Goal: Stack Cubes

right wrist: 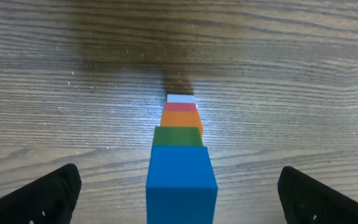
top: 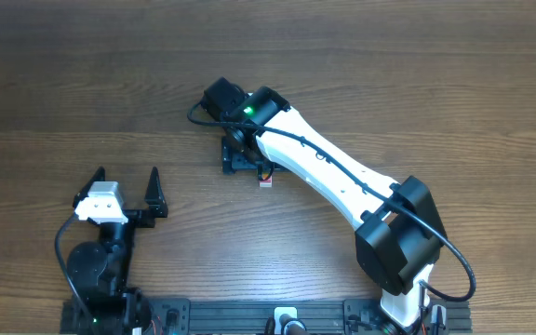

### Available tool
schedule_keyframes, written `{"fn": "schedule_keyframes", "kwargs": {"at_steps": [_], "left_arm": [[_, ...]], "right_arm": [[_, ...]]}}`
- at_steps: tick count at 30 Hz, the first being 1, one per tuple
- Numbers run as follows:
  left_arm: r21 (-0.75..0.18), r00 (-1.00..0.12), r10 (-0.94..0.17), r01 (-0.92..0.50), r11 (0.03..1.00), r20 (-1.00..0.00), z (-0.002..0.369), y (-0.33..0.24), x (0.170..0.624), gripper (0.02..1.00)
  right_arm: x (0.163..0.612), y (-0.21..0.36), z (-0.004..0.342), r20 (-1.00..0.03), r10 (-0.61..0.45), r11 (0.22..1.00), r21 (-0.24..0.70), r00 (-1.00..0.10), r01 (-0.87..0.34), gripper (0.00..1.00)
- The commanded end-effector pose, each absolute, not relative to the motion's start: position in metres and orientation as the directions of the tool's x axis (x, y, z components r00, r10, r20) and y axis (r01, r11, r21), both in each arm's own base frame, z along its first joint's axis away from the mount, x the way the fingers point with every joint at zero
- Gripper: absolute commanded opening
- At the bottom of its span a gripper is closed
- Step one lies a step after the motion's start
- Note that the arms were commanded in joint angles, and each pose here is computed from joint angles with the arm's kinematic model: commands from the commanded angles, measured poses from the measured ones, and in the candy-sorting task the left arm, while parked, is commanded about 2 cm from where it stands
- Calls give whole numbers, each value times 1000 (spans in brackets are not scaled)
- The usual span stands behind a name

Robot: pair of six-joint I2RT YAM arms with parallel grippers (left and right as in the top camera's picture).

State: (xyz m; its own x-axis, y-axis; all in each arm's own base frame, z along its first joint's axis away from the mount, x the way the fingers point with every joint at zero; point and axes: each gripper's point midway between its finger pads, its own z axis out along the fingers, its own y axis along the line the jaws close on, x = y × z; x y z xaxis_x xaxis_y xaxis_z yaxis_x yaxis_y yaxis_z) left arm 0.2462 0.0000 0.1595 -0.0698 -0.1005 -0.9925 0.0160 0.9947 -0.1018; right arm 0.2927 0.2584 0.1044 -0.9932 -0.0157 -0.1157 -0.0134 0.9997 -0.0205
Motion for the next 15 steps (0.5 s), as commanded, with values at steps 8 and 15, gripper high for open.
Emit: {"fn": "schedule_keyframes", "kwargs": {"at_steps": [8, 15], "left_arm": [[-91, -70, -89, 22, 996, -994, 158, -1, 246, 1000], [-91, -70, -89, 22, 996, -994, 158, -1, 246, 1000]], "right_arm": [[325, 219, 217, -438, -96, 993, 17, -894, -115, 991], [326, 131, 300, -625, -81, 995, -9, -777, -97, 991]]}}
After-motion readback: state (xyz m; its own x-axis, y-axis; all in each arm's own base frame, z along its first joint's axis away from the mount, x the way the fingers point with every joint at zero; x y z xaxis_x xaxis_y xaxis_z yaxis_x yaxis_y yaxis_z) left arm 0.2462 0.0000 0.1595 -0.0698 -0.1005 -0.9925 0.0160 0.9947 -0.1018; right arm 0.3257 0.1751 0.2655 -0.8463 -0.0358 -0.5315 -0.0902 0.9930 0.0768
